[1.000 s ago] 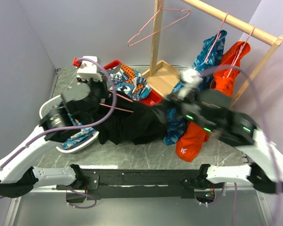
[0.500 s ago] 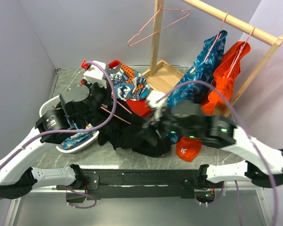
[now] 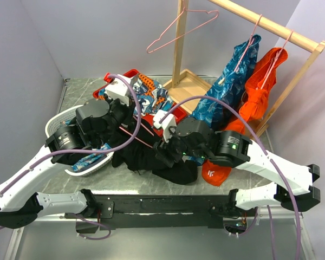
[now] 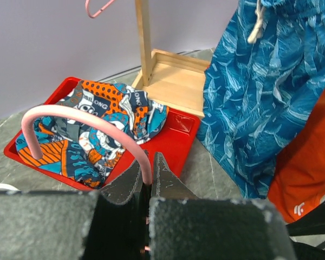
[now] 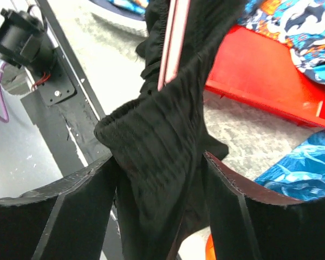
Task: Place the shorts on the hanger
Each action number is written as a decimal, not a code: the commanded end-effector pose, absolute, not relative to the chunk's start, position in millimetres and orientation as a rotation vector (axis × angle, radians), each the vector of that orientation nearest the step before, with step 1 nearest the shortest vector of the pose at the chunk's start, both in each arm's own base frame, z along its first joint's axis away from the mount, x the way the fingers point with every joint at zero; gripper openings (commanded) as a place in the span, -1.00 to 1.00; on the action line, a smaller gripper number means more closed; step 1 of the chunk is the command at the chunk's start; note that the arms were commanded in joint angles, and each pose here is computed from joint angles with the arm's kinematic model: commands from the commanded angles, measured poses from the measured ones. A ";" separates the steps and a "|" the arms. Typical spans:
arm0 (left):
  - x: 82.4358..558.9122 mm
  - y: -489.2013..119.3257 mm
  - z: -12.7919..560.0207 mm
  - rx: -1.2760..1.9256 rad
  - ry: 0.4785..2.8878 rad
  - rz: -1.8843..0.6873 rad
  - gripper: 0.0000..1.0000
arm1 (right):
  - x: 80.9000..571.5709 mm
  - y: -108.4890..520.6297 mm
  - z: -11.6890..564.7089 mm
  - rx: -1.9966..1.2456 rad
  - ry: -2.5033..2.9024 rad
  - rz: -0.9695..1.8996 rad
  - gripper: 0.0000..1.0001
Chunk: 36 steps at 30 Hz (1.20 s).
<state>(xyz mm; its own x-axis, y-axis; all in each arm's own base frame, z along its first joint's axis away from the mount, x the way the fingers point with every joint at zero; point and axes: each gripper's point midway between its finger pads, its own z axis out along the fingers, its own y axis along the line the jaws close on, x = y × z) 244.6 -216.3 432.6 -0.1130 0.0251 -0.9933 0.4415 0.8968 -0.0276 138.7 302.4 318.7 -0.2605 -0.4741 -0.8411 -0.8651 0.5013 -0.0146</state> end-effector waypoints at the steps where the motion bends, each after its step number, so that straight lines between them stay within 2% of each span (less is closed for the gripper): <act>1: 239.2 -227.3 452.4 0.361 1.592 -0.458 -0.98 | 134.3 312.0 309.1 -1.127 1.910 0.619 0.33; 5: 240.1 -228.9 455.0 0.357 1.582 -0.462 -0.98 | 133.7 312.8 299.4 -1.117 1.934 0.622 0.18; 8: 240.9 -231.5 454.8 0.354 1.576 -0.469 -0.98 | 133.2 311.9 299.4 -1.098 1.939 0.631 -0.20; 9: 241.4 -233.5 453.6 0.353 1.578 -0.474 -0.98 | 133.7 311.7 299.4 -1.095 1.941 0.631 -0.54; 11: 242.4 -235.2 452.5 0.346 1.580 -0.479 -0.98 | 133.8 311.8 300.9 -1.081 1.946 0.633 -0.93; 12: 243.8 -235.6 452.9 0.333 1.581 -0.480 -0.93 | 134.3 311.5 301.3 -1.073 1.950 0.632 -1.00; 13: 245.5 -234.4 452.6 0.316 1.585 -0.473 -0.85 | 135.6 312.8 302.7 -1.052 1.952 0.639 -1.00; 16: 250.7 -227.3 456.7 0.252 1.591 -0.445 -0.16 | 140.9 311.1 306.7 -0.988 1.951 0.632 -1.00; 17: 252.1 -223.9 460.5 0.226 1.590 -0.437 0.03 | 142.6 308.7 310.1 -0.965 1.947 0.626 -1.00; 19: 252.6 -222.5 460.5 0.216 1.605 -0.429 0.30 | 144.7 305.7 317.0 -0.925 1.943 0.627 -1.00; 20: 251.6 -219.5 468.5 0.196 1.595 -0.438 0.56 | 145.2 305.1 319.6 -0.915 1.939 0.632 -1.00; 28: 249.2 -189.1 500.1 0.040 1.531 -0.433 0.76 | 150.6 292.9 346.4 -0.788 1.878 0.660 -1.00; 36: 242.5 -159.6 508.5 -0.099 1.492 -0.441 0.74 | 155.3 279.0 359.8 -0.692 1.809 0.676 -1.00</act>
<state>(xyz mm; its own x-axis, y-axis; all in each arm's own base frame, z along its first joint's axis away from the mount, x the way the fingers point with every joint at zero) 247.9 -181.3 488.2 -0.0347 -0.2294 -0.9727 0.2739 0.9339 -0.2300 145.0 282.6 321.8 -0.3552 -0.2994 -0.8856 -0.7600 0.6441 0.0870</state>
